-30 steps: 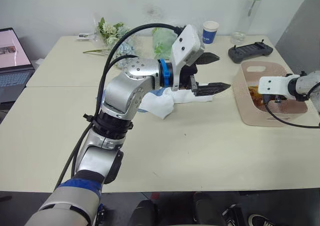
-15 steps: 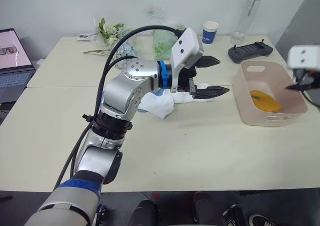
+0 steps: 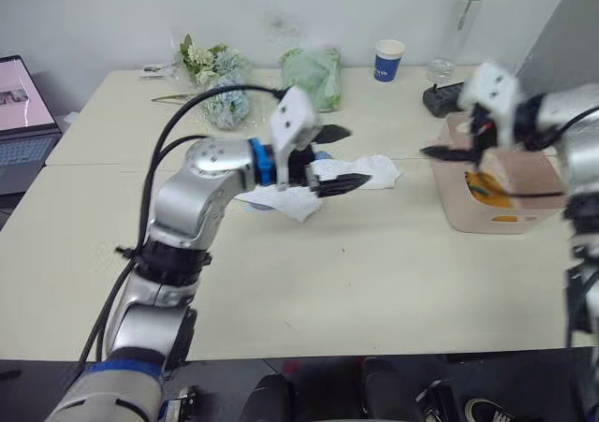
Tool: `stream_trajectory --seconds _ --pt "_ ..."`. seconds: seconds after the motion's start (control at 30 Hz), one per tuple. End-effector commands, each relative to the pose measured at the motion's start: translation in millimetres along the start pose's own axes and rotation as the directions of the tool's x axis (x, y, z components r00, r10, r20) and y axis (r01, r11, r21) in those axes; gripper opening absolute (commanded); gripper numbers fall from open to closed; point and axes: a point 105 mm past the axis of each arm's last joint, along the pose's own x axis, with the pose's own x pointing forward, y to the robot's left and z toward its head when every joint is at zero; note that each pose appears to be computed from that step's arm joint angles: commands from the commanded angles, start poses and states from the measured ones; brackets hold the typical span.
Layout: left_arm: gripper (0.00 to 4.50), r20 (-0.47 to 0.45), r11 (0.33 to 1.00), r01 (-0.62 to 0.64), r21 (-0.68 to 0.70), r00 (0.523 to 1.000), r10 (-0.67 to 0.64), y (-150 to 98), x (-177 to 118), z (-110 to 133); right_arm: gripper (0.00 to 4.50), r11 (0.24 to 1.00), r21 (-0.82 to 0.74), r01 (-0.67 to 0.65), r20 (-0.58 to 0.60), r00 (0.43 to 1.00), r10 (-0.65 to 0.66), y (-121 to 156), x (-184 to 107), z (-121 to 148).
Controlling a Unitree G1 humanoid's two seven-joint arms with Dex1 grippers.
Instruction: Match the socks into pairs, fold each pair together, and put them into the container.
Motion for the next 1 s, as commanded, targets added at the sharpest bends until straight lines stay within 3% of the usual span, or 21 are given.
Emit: stream_trajectory --seconds 0.03,0.17,0.23,0.4,0.47,0.57,0.73,1.0 --pt "4.5 0.022 0.987 -0.16 0.032 0.987 0.159 11.5 -27.7 1.3 4.48 0.995 0.059 0.084 0.132 0.987 -0.091 19.7 4.5 21.6" --pt "4.5 -0.039 0.926 -0.378 -0.007 0.925 0.378 14.1 -66.7 -40.2 4.48 0.943 0.232 0.24 0.148 0.949 -0.278 53.2 30.2 -7.0" --pt "4.5 -0.066 0.881 -0.471 -0.028 0.881 0.469 9.6 -79.4 -61.8 4.48 0.929 0.232 0.287 0.114 0.941 -0.319 69.2 37.0 -23.0" --pt "4.5 -0.101 0.81 -0.58 -0.089 0.814 0.572 -10.7 -89.4 -93.8 4.48 0.888 0.271 0.372 0.062 0.914 -0.402 88.7 47.7 -46.1" --pt "4.5 -0.124 0.77 -0.63 -0.099 0.776 0.619 -18.2 -95.9 -107.0 4.48 0.882 0.217 0.417 0.04 0.899 -0.435 94.1 44.8 -54.4" --pt "4.5 -0.18 0.738 -0.662 -0.127 0.748 0.639 -43.3 -104.1 -126.7 4.48 0.851 0.275 0.448 0.074 0.872 -0.483 107.6 36.1 -55.0" --pt "4.5 -0.209 0.722 -0.681 -0.12 0.728 0.653 -60.2 -114.4 -137.8 4.48 0.885 0.252 0.392 0.078 0.903 -0.422 129.0 34.3 -59.6" --pt "4.5 -0.201 0.716 -0.685 -0.132 0.726 0.658 -60.8 -111.1 -138.3 4.48 0.89 0.229 0.395 0.076 0.904 -0.421 126.6 34.1 -61.3"
